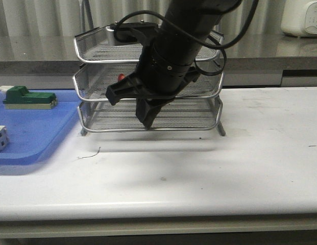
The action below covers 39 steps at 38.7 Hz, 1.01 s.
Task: Place button on rack with both arms
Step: 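Push the middle mesh tier back in with the right gripper, then withdraw the right gripper away from the mesh tray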
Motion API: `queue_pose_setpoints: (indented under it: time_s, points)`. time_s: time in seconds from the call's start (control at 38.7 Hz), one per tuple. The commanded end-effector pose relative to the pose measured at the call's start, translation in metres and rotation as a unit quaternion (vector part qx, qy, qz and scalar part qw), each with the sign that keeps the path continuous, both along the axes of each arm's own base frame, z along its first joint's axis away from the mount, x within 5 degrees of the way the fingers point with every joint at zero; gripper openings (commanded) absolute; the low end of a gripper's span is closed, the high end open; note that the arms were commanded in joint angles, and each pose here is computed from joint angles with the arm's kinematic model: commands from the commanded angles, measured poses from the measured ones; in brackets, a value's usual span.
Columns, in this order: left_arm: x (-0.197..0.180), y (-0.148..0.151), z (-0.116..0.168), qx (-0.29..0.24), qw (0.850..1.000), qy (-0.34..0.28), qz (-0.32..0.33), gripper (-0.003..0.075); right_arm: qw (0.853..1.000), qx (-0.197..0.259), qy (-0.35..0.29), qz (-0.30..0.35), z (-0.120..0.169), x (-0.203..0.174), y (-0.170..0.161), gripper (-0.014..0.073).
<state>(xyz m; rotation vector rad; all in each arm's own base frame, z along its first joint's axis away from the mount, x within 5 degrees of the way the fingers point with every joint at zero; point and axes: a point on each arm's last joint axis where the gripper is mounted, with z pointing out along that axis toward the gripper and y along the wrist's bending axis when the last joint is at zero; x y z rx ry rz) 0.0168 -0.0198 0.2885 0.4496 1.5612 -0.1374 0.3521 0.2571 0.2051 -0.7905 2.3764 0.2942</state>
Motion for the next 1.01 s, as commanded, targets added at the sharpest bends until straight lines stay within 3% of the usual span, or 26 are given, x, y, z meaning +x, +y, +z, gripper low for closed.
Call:
queue_pose_setpoints:
  time_s: [0.0,0.21,0.44,0.78,0.98]
  points:
    - [-0.004,0.002,0.015,-0.031,0.998,-0.048,0.009,-0.0019,0.998,0.033,-0.056,-0.003,0.038,0.004,-0.003,-0.0061]
    - [-0.004,0.002,0.015,-0.031,0.998,-0.048,0.009,-0.0019,1.000,0.016,-0.013,0.011,0.051,-0.016,-0.002,-0.0061]
    - [-0.004,0.002,0.015,-0.031,0.998,-0.048,0.009,-0.0019,0.999,-0.001,0.052,0.017,0.096,-0.053,-0.024,-0.0061]
    - [-0.004,0.002,0.015,-0.031,0.998,-0.048,0.009,-0.0019,0.995,-0.009,0.074,-0.069,0.140,-0.069,-0.112,-0.0061]
    - [-0.004,0.002,0.015,-0.031,0.998,-0.048,0.009,-0.0019,0.985,0.007,0.054,-0.166,0.141,-0.092,-0.180,-0.0061]
